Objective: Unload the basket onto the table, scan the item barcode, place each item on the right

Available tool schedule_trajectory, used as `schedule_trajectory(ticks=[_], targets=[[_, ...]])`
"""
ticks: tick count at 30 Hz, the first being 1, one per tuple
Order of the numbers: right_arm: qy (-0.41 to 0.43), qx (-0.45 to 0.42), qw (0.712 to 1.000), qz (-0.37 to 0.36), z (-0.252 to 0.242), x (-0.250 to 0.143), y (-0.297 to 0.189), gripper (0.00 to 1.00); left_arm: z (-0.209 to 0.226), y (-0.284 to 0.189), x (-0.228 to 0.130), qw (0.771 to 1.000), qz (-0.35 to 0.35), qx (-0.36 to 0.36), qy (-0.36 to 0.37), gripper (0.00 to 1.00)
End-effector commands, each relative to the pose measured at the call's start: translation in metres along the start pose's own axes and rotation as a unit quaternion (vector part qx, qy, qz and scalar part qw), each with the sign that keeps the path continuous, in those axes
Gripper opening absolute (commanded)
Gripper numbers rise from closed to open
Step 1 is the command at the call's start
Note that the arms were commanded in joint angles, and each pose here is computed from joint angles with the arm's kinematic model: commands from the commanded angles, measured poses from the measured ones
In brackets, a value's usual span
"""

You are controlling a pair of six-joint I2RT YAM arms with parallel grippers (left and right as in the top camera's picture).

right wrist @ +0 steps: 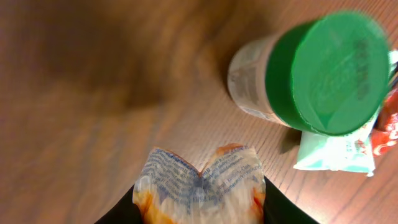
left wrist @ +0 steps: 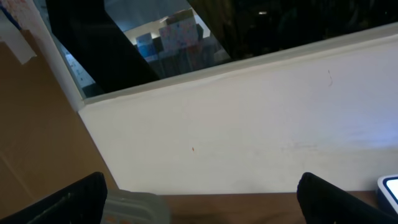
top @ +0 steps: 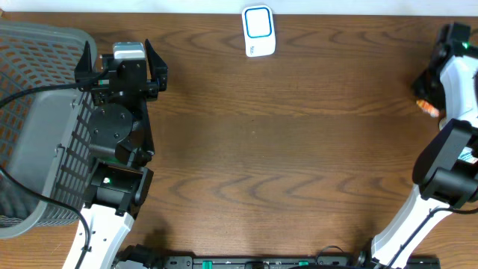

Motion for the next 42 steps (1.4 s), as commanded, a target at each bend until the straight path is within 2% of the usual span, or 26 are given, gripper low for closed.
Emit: schedule_trajectory(ticks=[1,5,6,8,9,10,14,21,27,33,38,42], targets=[[0.027,0.008,1.000,0.008,-0.011,0.000,0.007,0.43,0.002,0.000,0.004,1.000,-0.003,0.001,-0.003,0.98],[0.042,-0.024,0.999,0.005,-0.035,0.004,0.009,0.44,0.001,0.000,0.003,1.000,-0.002,0.000,-0.002,0.98],[0.046,-0.032,0.998,0.005,-0.042,0.006,0.008,0.50,0.002,0.000,0.003,1.000,-0.001,0.000,-0.002,0.98],[0.045,-0.038,0.998,0.005,-0.051,0.010,0.002,0.72,0.002,0.000,0.003,1.000,-0.002,0.000,-0.002,0.98],[0.039,-0.037,0.999,0.004,-0.054,0.013,-0.003,0.89,0.002,-0.001,0.003,1.000,-0.002,0.000,-0.002,0.98],[0.036,-0.037,0.999,0.003,-0.057,0.016,-0.009,0.99,0.002,-0.001,0.004,1.000,-0.003,0.000,-0.002,0.98],[0.034,-0.030,0.999,-0.007,-0.066,0.029,-0.047,0.99,0.008,-0.010,0.017,1.000,-0.021,0.003,-0.003,0.98],[0.050,0.058,0.996,-0.046,-0.062,0.051,-0.117,0.99,0.036,-0.051,0.064,0.993,-0.089,0.027,0.067,0.98],[0.054,0.160,0.983,-0.077,-0.056,0.053,-0.184,0.99,0.065,-0.099,0.105,0.985,-0.160,0.046,0.036,0.98],[0.039,0.239,0.961,-0.135,-0.066,0.035,-0.264,0.99,0.093,-0.149,0.130,0.974,-0.219,0.062,0.005,0.98],[0.011,0.315,0.925,-0.212,-0.077,0.005,-0.343,0.99,0.106,-0.174,0.130,0.972,-0.225,0.063,0.001,0.98],[0.011,0.327,0.901,-0.285,-0.105,-0.032,-0.401,0.99,0.109,-0.184,0.124,0.974,-0.217,0.061,0.006,0.98]])
Point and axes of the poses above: each gripper's point midway between its finger pads, its own y axis out along the fingers, its own z axis along the line the jaws close on, x = y × z, the point moved 2 cm from there along -y, back along the fingers, and after that the axes turned 9 degrees about -y, right-handed, at the moved point
